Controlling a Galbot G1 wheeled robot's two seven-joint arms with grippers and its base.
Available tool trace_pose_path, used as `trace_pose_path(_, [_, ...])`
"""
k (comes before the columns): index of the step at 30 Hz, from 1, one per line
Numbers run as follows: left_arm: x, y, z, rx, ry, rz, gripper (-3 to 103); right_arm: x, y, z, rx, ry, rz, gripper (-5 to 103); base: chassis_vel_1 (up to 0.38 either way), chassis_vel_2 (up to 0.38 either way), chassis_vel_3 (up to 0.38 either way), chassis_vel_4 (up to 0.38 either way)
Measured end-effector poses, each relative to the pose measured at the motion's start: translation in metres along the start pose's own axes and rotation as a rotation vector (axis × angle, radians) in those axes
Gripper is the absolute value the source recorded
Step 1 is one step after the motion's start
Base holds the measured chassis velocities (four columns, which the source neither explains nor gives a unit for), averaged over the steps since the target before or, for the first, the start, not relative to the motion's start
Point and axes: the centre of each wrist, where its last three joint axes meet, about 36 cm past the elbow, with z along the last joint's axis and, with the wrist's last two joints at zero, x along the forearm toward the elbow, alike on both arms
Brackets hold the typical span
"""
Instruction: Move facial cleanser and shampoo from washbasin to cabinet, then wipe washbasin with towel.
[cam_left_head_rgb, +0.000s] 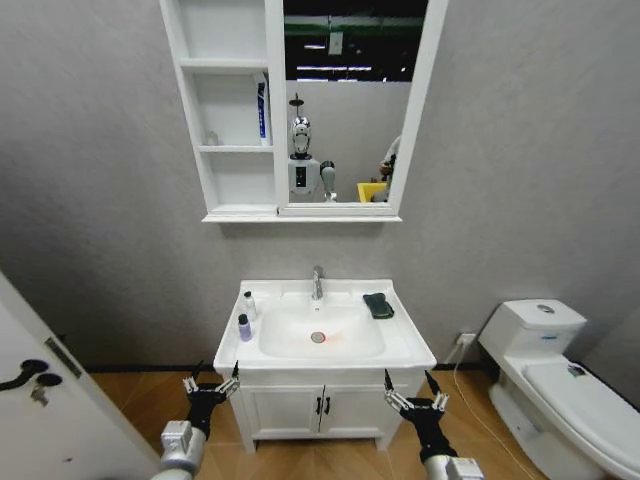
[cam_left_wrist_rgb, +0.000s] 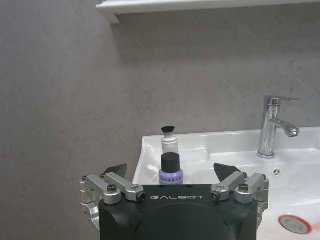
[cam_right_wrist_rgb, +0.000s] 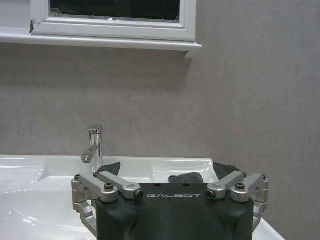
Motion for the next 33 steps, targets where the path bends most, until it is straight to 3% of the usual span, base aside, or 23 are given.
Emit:
trace_pose_path(6, [-0.003,-0.003,0.004,0.001,0.008,0.005,98,0.000,-0.001,0.005,0.006,0.001,-0.016,100,-0.312,0.302,0.311,-0.315])
trace_pose_path(12, [-0.001,-0.001,0.007,-0.007,0.017,0.008,98,-0.002,-0.001,0.009,0.009,0.009,-0.013,100,-0.171,0.133,0.052,-0.039])
trace_pose_path(23, [0.000,0.002,0.014,-0.015,0.040,0.005,98,-0.003,-0.002,0.018,0.005,0.031,-0.002,100,0.054,-0.033,-0.033,0.024])
trace_pose_path(33, [-0.015,-0.001,0.045,-0.004,0.114,0.011,97,-0.002,-0.008,0.021,0.005,0.036,0.008,100,0.000,0.000,0.000,0.000])
